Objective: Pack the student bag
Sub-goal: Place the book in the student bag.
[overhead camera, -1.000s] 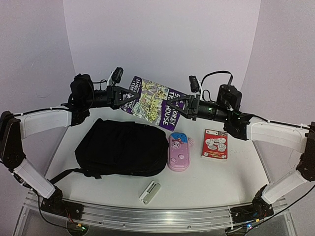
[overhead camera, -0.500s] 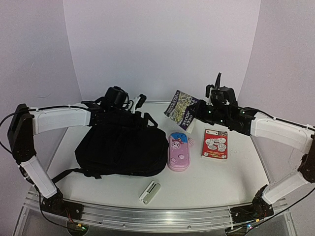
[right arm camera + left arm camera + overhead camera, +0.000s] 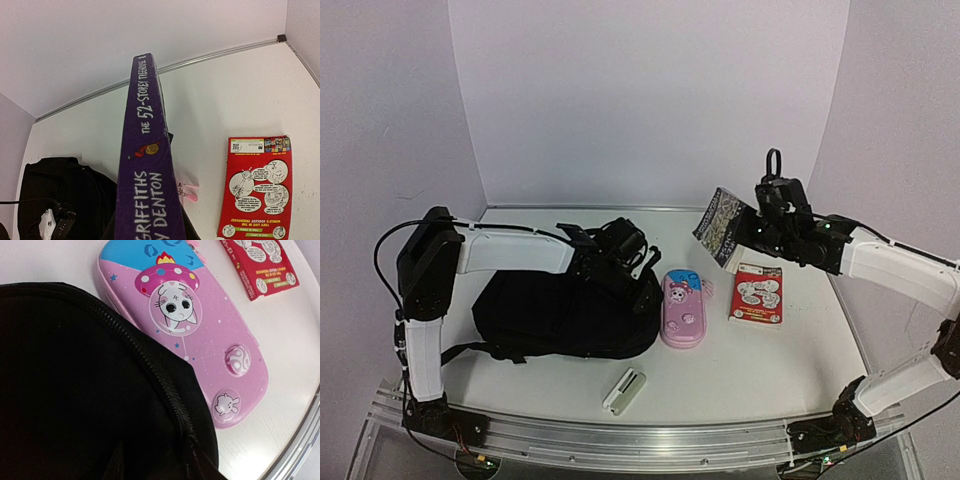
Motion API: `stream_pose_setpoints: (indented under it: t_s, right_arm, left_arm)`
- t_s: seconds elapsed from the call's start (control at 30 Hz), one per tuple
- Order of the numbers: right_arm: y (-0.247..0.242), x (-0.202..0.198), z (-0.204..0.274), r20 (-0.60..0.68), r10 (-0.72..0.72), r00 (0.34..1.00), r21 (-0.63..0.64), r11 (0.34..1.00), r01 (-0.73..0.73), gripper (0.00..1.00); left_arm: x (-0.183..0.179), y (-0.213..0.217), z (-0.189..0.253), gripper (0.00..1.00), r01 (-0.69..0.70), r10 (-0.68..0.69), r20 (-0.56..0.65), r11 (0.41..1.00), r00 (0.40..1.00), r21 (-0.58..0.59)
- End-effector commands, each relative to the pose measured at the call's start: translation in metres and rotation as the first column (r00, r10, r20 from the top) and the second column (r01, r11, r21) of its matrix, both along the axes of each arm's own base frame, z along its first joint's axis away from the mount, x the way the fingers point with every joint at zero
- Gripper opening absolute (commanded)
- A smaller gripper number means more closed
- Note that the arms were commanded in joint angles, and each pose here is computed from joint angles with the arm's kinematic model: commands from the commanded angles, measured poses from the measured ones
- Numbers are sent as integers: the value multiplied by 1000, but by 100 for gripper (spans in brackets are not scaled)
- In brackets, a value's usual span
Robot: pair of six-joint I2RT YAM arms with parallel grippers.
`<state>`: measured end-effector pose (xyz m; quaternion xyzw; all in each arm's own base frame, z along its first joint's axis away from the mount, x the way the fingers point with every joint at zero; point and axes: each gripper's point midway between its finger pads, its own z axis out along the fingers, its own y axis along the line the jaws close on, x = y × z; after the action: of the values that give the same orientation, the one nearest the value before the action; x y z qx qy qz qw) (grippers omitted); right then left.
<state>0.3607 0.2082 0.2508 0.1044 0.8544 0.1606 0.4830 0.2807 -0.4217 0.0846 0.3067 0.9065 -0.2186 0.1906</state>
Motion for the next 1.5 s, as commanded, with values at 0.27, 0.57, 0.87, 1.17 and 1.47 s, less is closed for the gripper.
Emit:
stream_pose_setpoints:
  t_s: [0.27, 0.57, 0.87, 1.17, 1.47]
  right_arm:
    - [1, -2, 46, 104, 4, 995, 74, 997, -12, 0]
    - [56, -38, 54, 39, 362, 931, 179, 915, -363, 0]
    - [111, -89, 33, -61, 667, 743, 439, 686, -580, 0]
    - [164, -82, 2, -60, 748, 660, 647, 533, -546, 0]
    - [197, -47, -26, -91, 716, 692, 715, 531, -455, 0]
  left_arm:
    - [20, 23, 32, 0, -109, 98, 151, 992, 984, 65]
    - [37, 67, 115, 0, -240, 243, 313, 969, 918, -49]
    - [45, 109, 182, 0, -195, 278, 287, 938, 917, -286]
    - [28, 103, 219, 0, -54, 197, 330, 917, 923, -395]
    - [18, 108, 236, 0, -21, 194, 355, 898, 914, -438]
